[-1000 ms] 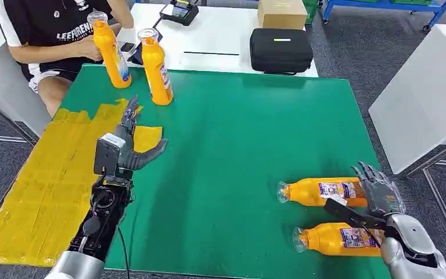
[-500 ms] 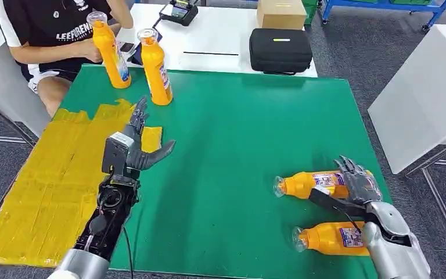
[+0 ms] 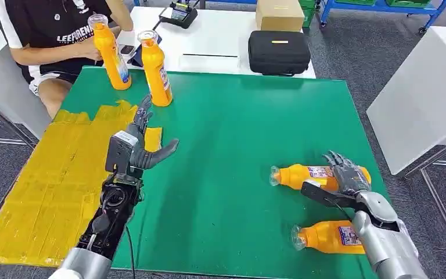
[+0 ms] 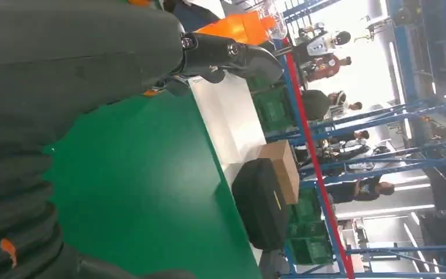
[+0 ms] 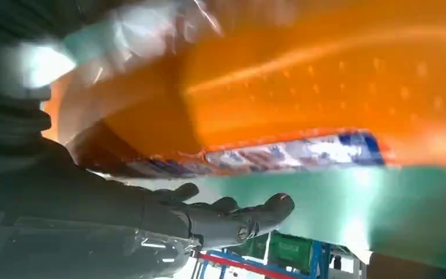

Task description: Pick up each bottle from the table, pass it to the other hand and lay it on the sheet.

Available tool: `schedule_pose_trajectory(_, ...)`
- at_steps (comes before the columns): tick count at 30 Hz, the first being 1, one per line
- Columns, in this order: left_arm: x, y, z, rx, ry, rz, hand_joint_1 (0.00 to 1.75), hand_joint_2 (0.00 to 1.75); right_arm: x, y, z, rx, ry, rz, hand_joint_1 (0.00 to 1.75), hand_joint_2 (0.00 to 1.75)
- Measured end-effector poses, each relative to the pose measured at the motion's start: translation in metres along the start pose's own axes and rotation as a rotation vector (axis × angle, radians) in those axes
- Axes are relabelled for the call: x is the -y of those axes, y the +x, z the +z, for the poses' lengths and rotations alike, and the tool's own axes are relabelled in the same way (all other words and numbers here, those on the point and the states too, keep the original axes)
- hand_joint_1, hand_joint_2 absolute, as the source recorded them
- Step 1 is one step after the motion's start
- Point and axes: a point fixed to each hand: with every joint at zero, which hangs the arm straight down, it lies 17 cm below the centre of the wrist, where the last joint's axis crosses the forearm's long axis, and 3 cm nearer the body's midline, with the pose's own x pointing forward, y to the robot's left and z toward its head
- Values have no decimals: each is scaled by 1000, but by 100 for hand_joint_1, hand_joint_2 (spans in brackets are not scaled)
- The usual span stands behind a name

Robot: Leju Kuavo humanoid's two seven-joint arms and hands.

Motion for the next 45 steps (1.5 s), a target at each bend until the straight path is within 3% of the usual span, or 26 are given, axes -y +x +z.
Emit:
schedule_pose_trajectory(18, 5, 4, -2, -2, -14, 26, 0, 175, 9, -10, -3, -40, -31, 29, 175, 175)
schedule_pose_trajectory(22, 4, 7, -2, 3, -11, 28, 0, 175, 33, 0, -5, -34, -164, 54, 175, 175)
schedule_pose_trajectory(24, 4, 9, 0, 3, -9, 25, 0, 175, 63, 13, -5, -32, -321, 44, 175, 175)
schedule_pose_trajectory(26, 3, 11, 2, 5, -5, 21, 0, 175, 110, 35, 2, -20, -538, -31, 175, 175)
schedule_pose_trajectory(31, 15, 19, 9, 9, -30, 27, 0, 175, 165, 92, 29, 105, -819, -303, 175, 175)
schedule_pose_trajectory(37, 29, 35, 11, 40, -62, 40, 0, 175, 187, 127, 45, 179, -925, -426, 175, 175)
schedule_pose_trajectory(43, 31, 37, 12, 45, -70, 42, 0, 175, 188, 131, 46, 186, -932, -431, 175, 175)
schedule_pose_trajectory(45, 41, 50, 11, 71, -97, 46, 0, 175, 187, 151, 45, 212, -929, -462, 175, 175)
